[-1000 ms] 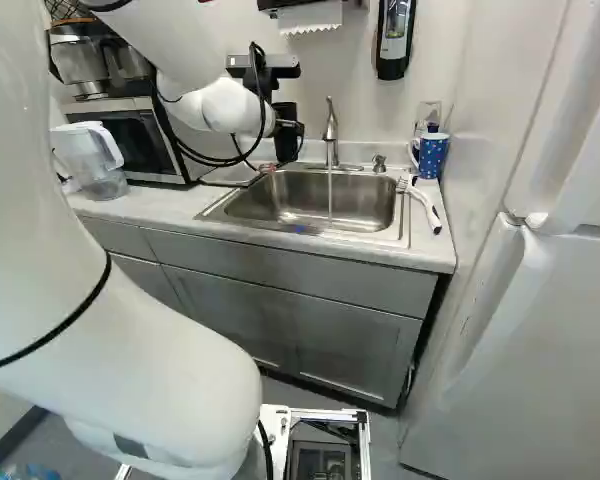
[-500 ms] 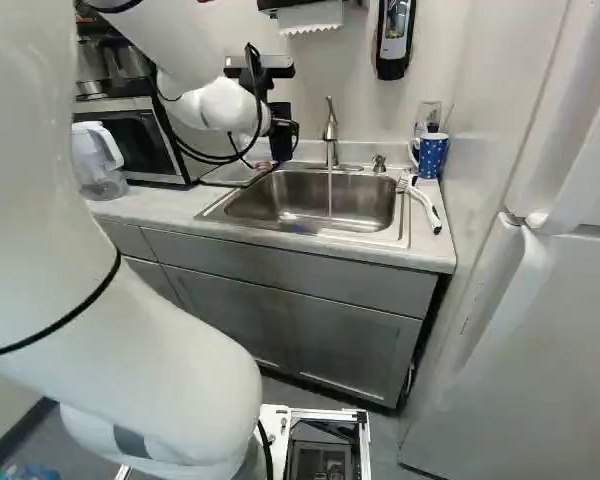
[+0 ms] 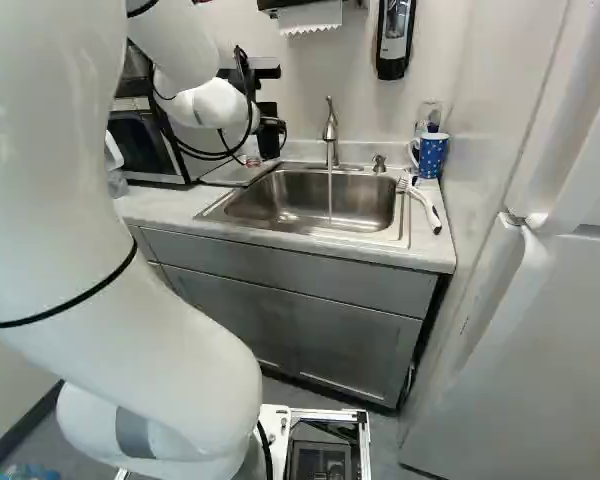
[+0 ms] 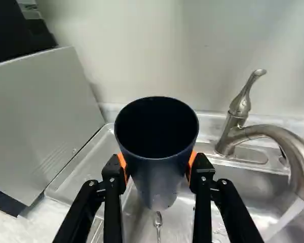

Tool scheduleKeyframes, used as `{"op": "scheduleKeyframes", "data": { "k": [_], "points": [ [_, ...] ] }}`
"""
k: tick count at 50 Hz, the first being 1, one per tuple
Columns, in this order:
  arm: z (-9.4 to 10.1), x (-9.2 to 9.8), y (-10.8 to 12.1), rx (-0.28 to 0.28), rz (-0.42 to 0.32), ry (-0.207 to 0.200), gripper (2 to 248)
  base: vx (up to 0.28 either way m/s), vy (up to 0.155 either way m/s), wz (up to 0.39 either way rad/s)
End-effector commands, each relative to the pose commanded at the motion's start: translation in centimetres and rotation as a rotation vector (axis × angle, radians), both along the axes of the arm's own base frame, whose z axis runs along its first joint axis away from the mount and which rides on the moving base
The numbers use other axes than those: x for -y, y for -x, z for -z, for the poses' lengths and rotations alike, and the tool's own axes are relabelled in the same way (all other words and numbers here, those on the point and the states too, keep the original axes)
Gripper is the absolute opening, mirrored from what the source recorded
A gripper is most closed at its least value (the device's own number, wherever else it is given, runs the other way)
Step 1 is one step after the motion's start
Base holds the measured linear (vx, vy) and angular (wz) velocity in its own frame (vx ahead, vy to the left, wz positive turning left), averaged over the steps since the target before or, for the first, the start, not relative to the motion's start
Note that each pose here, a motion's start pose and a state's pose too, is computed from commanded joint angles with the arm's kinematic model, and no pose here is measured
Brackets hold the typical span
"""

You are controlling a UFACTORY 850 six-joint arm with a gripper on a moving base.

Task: Rinse the cup and place it in the tray

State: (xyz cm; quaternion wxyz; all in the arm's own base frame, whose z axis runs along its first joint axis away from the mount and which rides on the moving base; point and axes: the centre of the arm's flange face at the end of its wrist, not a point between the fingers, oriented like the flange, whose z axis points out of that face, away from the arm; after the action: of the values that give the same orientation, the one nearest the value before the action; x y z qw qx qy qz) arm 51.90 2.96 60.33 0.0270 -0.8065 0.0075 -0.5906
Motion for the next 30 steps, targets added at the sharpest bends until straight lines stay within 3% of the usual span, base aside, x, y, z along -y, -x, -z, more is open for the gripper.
{"op": "scheduleKeyframes", "data": {
  "k": [30],
  "points": [
    [0.0, -4.5, -3.4, 0.003, -0.077, 0.0, 125, 0.0, 0.0, 0.0]
  ]
}}
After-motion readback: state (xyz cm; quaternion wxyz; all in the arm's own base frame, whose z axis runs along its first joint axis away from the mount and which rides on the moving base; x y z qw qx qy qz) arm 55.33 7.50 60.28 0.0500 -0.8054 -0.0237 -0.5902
